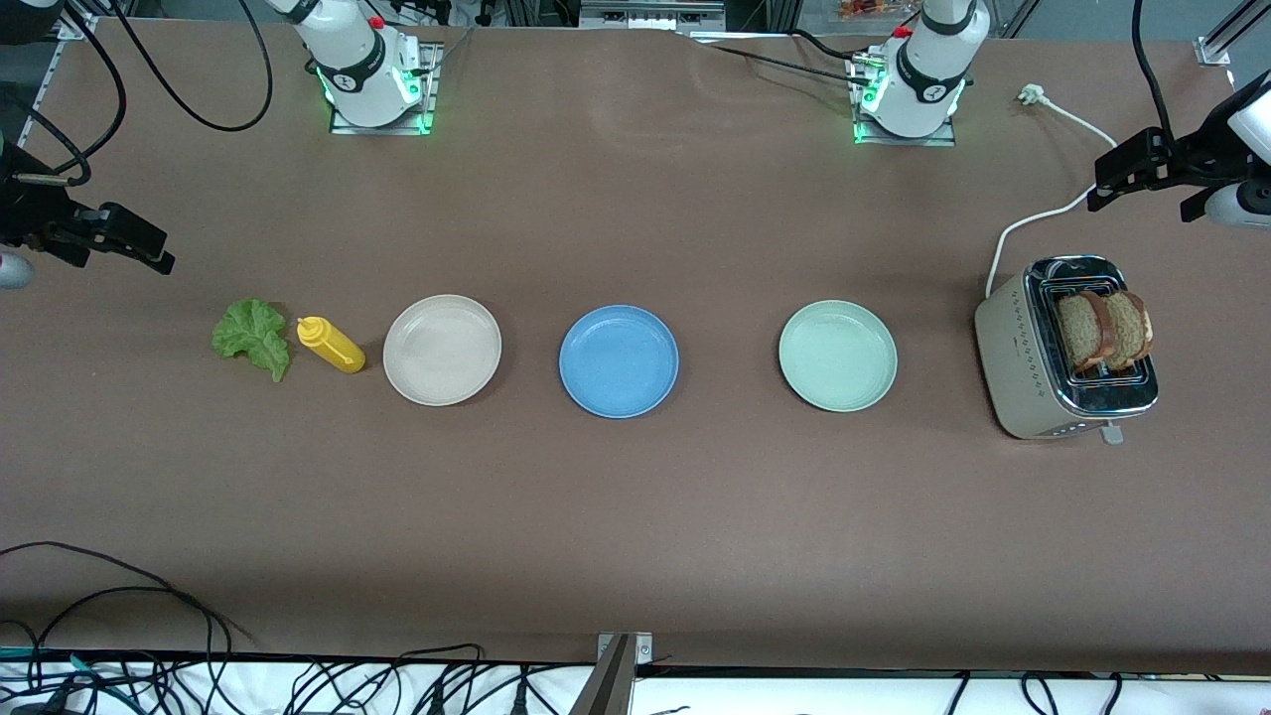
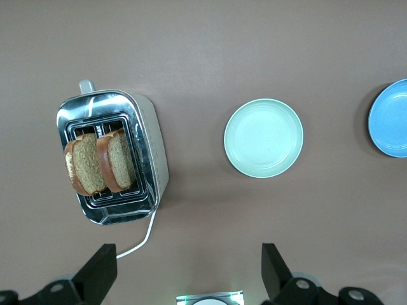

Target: Make sandwich in blue plate with both arms

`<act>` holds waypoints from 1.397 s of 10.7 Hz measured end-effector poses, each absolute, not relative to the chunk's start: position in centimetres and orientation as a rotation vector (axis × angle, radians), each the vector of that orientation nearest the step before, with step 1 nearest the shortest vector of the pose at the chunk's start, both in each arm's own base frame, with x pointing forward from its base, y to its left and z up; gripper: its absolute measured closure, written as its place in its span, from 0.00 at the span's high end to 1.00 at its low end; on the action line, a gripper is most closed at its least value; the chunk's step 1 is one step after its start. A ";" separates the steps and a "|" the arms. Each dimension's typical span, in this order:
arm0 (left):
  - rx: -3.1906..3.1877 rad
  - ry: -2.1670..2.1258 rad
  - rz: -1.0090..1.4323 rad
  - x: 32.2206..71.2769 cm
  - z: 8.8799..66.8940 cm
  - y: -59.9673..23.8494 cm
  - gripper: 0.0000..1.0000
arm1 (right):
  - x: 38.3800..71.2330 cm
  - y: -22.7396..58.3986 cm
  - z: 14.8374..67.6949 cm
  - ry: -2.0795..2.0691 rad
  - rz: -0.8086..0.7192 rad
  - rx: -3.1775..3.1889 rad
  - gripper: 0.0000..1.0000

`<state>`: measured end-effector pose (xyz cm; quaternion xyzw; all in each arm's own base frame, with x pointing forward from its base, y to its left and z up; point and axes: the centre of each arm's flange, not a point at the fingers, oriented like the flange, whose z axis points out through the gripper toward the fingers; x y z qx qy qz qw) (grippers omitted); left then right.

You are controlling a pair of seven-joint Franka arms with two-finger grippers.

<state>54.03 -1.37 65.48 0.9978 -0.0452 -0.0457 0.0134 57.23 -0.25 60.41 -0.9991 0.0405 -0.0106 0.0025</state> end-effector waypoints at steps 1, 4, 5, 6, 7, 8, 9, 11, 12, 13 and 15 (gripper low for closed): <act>3.108 -0.141 -0.142 54.0 65.5 -1.4 1.00 | 57.2 -0.3 60.4 0.127 -0.033 -3.134 1.00; 3.108 -0.141 -0.142 54.0 65.5 -1.3 1.00 | 57.3 -0.2 60.2 0.128 -0.028 -3.134 1.00; 3.108 -0.140 -0.142 54.0 65.5 -1.3 1.00 | 57.4 -0.2 60.1 0.128 -0.026 -3.134 1.00; 3.108 -0.140 -0.142 54.0 65.5 -1.3 1.00 | 57.4 -0.2 60.1 0.128 -0.024 -3.134 1.00; 3.108 -0.140 -0.142 54.0 65.5 -1.3 1.00 | 57.4 -0.2 60.1 0.128 -0.024 -3.134 1.00; 3.108 -0.140 -0.143 54.0 65.5 -1.3 1.00 | 57.4 -0.2 60.1 0.129 -0.024 -3.134 1.00; 3.108 -0.139 -0.146 54.0 65.5 -1.3 1.00 | 57.4 -0.2 60.1 0.129 -0.024 -3.134 1.00; 3.107 -0.128 -0.160 54.0 65.1 -0.9 1.00 | 57.4 -0.2 60.1 0.129 -0.024 -3.134 1.00; 3.108 -0.115 -0.163 54.1 65.0 -0.5 1.00 | 57.4 -0.2 60.1 0.129 -0.024 -3.134 1.00; 3.108 -0.104 -0.163 54.1 65.0 -0.1 1.00 | 57.4 -0.2 60.1 0.129 -0.024 -3.134 1.00; 3.108 -0.100 -0.164 54.1 65.0 0.0 1.00 | 57.4 -0.2 60.1 0.128 -0.025 -3.134 1.00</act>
